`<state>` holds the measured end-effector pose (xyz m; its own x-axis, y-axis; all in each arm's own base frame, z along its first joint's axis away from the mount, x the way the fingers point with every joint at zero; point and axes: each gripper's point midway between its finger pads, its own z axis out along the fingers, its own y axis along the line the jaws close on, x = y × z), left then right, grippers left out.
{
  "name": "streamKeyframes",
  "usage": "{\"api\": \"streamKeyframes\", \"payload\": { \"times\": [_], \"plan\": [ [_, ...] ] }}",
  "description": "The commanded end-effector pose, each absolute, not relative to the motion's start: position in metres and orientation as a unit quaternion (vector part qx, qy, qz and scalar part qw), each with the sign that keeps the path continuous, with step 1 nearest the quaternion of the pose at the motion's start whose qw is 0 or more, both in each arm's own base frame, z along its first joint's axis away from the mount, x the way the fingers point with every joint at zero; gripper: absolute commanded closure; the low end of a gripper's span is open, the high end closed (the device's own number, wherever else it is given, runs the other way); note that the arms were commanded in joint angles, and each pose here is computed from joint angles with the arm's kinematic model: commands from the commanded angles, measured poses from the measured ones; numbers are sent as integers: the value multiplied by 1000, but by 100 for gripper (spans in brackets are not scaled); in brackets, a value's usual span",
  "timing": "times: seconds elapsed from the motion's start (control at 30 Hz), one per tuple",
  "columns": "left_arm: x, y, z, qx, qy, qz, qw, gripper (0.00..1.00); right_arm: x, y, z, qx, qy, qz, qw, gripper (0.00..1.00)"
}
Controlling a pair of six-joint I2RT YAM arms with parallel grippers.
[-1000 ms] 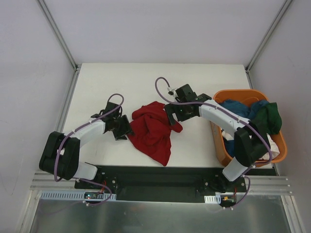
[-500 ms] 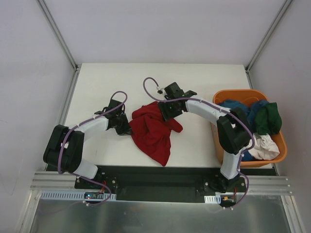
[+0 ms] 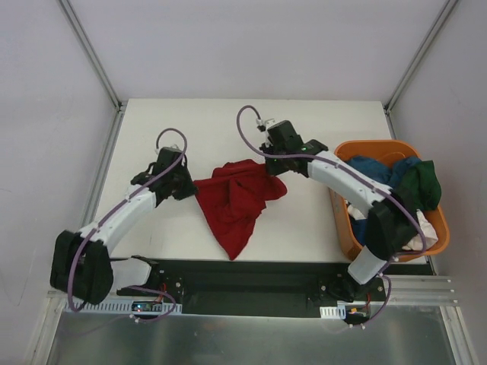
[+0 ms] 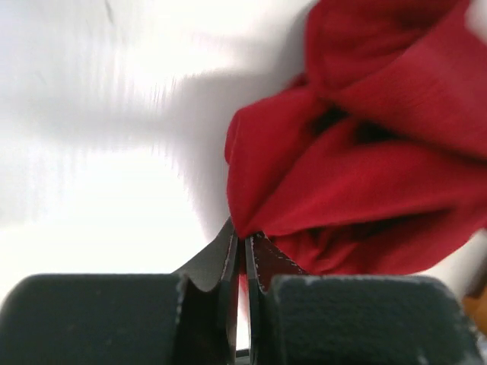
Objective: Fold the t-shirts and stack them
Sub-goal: Flatten the tshirt out
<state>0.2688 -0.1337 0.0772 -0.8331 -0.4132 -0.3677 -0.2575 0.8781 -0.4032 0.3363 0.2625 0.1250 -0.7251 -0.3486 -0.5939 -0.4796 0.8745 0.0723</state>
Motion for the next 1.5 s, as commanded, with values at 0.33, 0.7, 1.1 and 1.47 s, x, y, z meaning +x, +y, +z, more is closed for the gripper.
{"api": "streamKeyframes", "payload": {
  "times": [0.33, 0.7, 1.1, 1.47],
  "plan": [
    [248, -68, 366, -181, 734, -219, 617, 100, 263, 201, 348, -151, 812, 218, 521, 99],
    [173, -73, 491, -102, 625, -324, 703, 100, 146, 212, 479, -248, 658, 449, 552, 99],
    [325, -68, 380, -173, 765, -125, 607, 94, 282, 174, 376, -68, 825, 208, 521, 95],
    [379, -54, 253, -221, 872, -111, 423, 1, 361, 170, 259, -52, 917, 118, 378, 4]
  ]
}}
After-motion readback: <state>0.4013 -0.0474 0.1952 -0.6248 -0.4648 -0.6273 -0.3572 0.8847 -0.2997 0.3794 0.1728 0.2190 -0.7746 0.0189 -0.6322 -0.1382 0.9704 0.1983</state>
